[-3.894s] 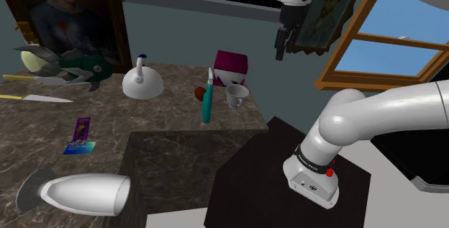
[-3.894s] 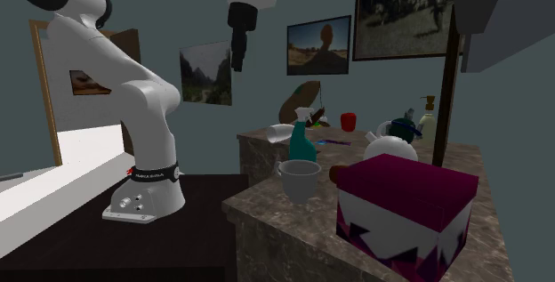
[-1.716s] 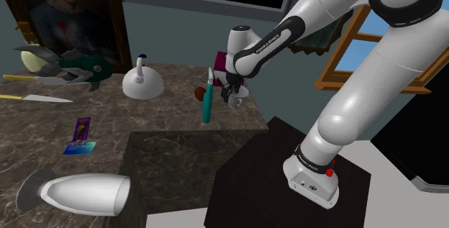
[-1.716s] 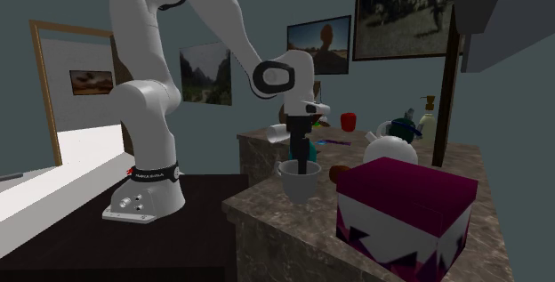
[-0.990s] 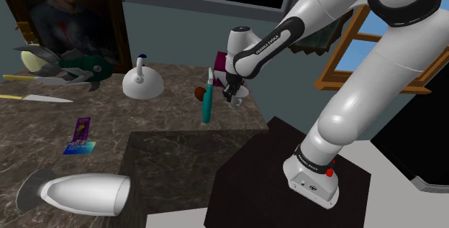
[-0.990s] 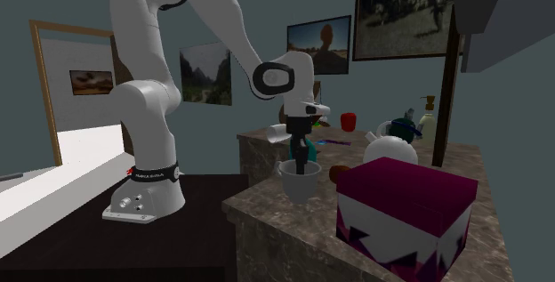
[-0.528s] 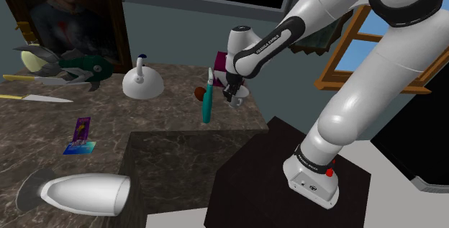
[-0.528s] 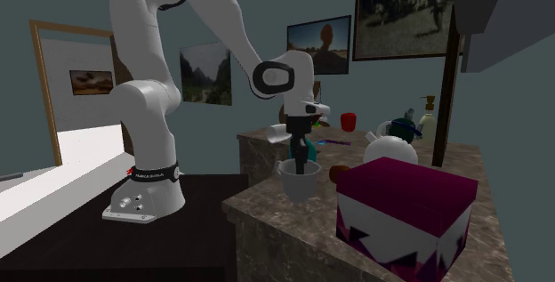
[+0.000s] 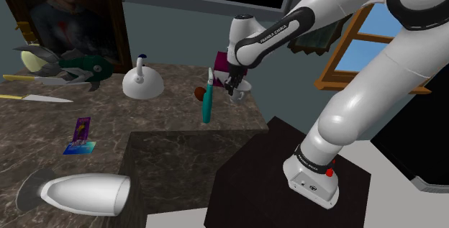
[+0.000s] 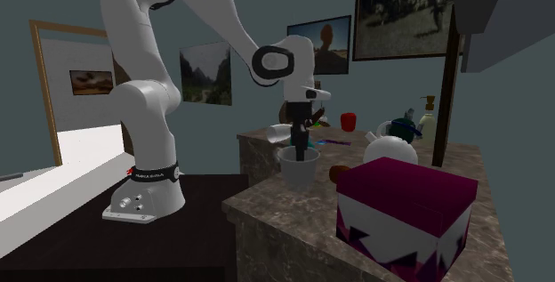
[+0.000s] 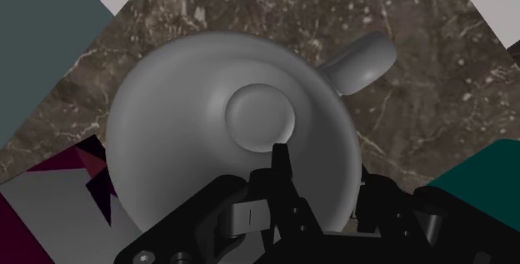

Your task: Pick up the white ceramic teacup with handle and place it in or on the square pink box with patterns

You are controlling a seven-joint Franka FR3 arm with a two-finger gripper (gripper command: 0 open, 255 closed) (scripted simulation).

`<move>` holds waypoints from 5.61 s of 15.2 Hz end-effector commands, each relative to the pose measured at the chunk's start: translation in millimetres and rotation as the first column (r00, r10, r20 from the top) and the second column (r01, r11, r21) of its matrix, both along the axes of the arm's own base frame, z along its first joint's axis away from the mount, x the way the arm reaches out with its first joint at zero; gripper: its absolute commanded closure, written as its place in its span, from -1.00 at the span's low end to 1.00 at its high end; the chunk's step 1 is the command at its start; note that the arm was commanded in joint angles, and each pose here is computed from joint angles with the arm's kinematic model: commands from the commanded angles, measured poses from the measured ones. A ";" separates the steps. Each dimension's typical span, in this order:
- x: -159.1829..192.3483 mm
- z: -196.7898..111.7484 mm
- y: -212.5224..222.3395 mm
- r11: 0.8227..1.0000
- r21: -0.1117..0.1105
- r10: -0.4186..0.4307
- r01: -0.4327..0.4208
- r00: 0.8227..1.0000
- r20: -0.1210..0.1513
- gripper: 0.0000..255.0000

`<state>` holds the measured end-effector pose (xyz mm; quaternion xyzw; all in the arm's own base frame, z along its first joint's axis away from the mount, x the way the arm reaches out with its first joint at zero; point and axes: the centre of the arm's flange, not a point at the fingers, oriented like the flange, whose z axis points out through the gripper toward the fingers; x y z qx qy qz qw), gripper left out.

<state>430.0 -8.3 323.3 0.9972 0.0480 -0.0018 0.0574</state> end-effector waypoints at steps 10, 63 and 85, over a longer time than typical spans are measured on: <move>0.1 57.8 0.0 1.000 0.000 0.000 0.000 1.000 0.000 1.00; 203.2 154.8 -186.0 1.000 0.000 0.000 0.000 1.000 0.000 1.00; 203.3 108.3 -186.1 1.000 0.000 0.000 0.000 1.000 0.000 -1.00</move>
